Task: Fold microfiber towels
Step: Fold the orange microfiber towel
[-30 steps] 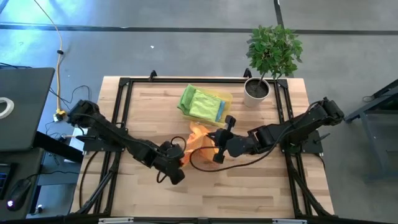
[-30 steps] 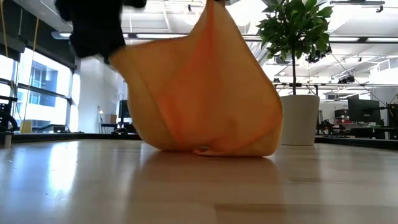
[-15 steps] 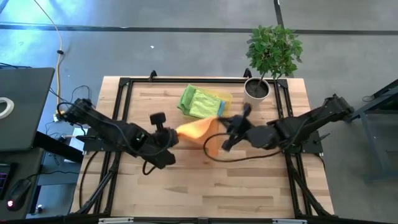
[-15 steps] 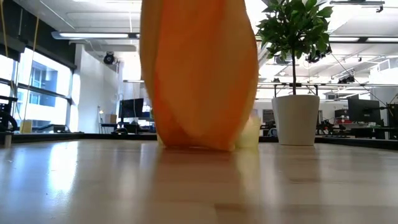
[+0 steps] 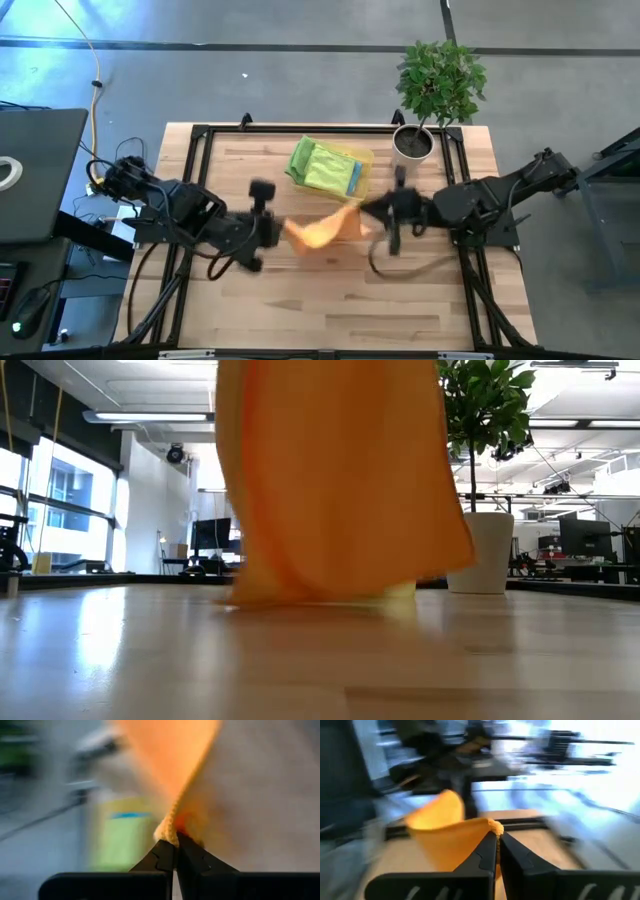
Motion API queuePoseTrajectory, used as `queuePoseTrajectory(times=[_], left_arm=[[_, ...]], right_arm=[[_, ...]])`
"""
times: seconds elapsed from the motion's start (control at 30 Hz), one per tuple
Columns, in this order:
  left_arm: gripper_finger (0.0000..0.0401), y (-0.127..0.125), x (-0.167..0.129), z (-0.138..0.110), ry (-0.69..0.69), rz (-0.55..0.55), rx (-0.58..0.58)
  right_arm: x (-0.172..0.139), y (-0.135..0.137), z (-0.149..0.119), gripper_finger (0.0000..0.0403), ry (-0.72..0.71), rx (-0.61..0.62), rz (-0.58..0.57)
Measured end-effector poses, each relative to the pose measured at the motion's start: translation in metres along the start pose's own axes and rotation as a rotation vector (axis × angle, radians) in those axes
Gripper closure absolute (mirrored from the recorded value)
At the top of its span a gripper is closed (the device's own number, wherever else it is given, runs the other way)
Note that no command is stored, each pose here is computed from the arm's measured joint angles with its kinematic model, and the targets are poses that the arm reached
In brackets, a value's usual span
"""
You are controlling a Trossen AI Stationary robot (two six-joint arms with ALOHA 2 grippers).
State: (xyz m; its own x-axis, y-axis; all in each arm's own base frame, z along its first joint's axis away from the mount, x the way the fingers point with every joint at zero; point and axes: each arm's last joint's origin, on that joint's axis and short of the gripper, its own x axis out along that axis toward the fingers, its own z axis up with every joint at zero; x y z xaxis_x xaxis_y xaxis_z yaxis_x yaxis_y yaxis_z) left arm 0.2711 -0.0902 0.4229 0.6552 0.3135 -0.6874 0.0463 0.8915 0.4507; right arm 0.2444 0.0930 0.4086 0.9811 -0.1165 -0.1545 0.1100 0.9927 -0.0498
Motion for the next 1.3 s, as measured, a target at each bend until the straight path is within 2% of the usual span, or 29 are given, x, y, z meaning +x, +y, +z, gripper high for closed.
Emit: queuePoseTrajectory(times=[0.07,0.1,0.13,0.17,0.2,0.27,0.33,0.37,0.4,0.47,0.53,0.57,0.6,0.7,0.77,0.93,1.07,1.2,1.3], left_arm=[[0.0401,0.007,0.0,-0.001,0.016,0.223,0.009],[0.0401,0.01,-0.001,-0.001,0.021,0.311,0.01],[0.0401,0.011,-0.001,-0.001,0.022,0.352,0.009],[0.0401,0.011,-0.002,-0.001,0.02,0.34,0.009],[0.0401,0.009,-0.001,-0.001,0.018,0.276,0.013],[0.0401,0.001,-0.001,-0.001,0.009,0.064,0.053],[0.0401,-0.007,-0.002,-0.001,-0.007,-0.118,0.125],[0.0401,-0.008,-0.003,0.0,-0.014,-0.155,0.169],[0.0401,-0.009,-0.003,0.0,-0.018,-0.155,0.209],[0.0401,-0.008,-0.004,-0.001,-0.009,-0.047,0.26],[0.0401,-0.004,-0.005,0.0,0.009,0.089,0.266],[0.0401,-0.004,-0.005,-0.001,0.012,0.109,0.263],[0.0401,-0.004,-0.004,-0.001,0.009,0.085,0.269],[0.0401,-0.01,-0.005,-0.001,-0.011,-0.09,0.368],[0.0401,-0.011,-0.005,-0.003,0.001,-0.104,0.442],[0.0401,-0.003,-0.005,-0.006,0.074,0.099,0.524],[0.0401,0.002,-0.004,-0.008,0.124,0.2,0.582],[0.0401,0.011,-0.001,-0.011,0.193,0.286,0.615],[0.0401,0.017,0.002,-0.012,0.222,0.311,0.621]], right_arm=[[0.0,-0.004,0.0,0.0403,-0.009,0.039,-0.128],[0.0,-0.004,0.0,0.0403,-0.008,0.053,-0.124],[0.0,-0.003,0.0,0.0403,0.0,0.057,-0.083],[0.0,-0.001,-0.001,0.0403,0.011,0.059,-0.015],[0.0,0.002,-0.002,0.0403,0.023,0.056,0.063],[-0.002,0.006,-0.004,0.0403,0.052,0.046,0.203],[-0.003,0.006,-0.004,0.0403,0.061,0.042,0.224],[-0.003,0.004,-0.004,0.0403,0.06,0.044,0.186],[-0.003,0.002,-0.004,0.0403,0.056,0.057,0.14],[-0.002,0.001,-0.005,0.0403,0.06,0.079,0.102],[-0.003,0.002,-0.006,0.0403,0.075,0.078,0.141],[-0.003,0.003,-0.007,0.0403,0.086,0.075,0.167],[-0.003,0.004,-0.008,0.0403,0.097,0.07,0.181],[-0.003,0.004,-0.009,0.0403,0.109,0.075,0.192],[-0.003,0.004,-0.01,0.0403,0.117,0.071,0.194],[-0.003,0.003,-0.01,0.0403,0.121,0.063,0.188],[-0.008,0.0,-0.003,0.0403,0.139,0.05,0.169],[-0.02,-0.009,0.017,0.0403,0.148,0.029,0.062],[-0.029,-0.016,0.029,0.0403,0.184,-0.056,0.001]])
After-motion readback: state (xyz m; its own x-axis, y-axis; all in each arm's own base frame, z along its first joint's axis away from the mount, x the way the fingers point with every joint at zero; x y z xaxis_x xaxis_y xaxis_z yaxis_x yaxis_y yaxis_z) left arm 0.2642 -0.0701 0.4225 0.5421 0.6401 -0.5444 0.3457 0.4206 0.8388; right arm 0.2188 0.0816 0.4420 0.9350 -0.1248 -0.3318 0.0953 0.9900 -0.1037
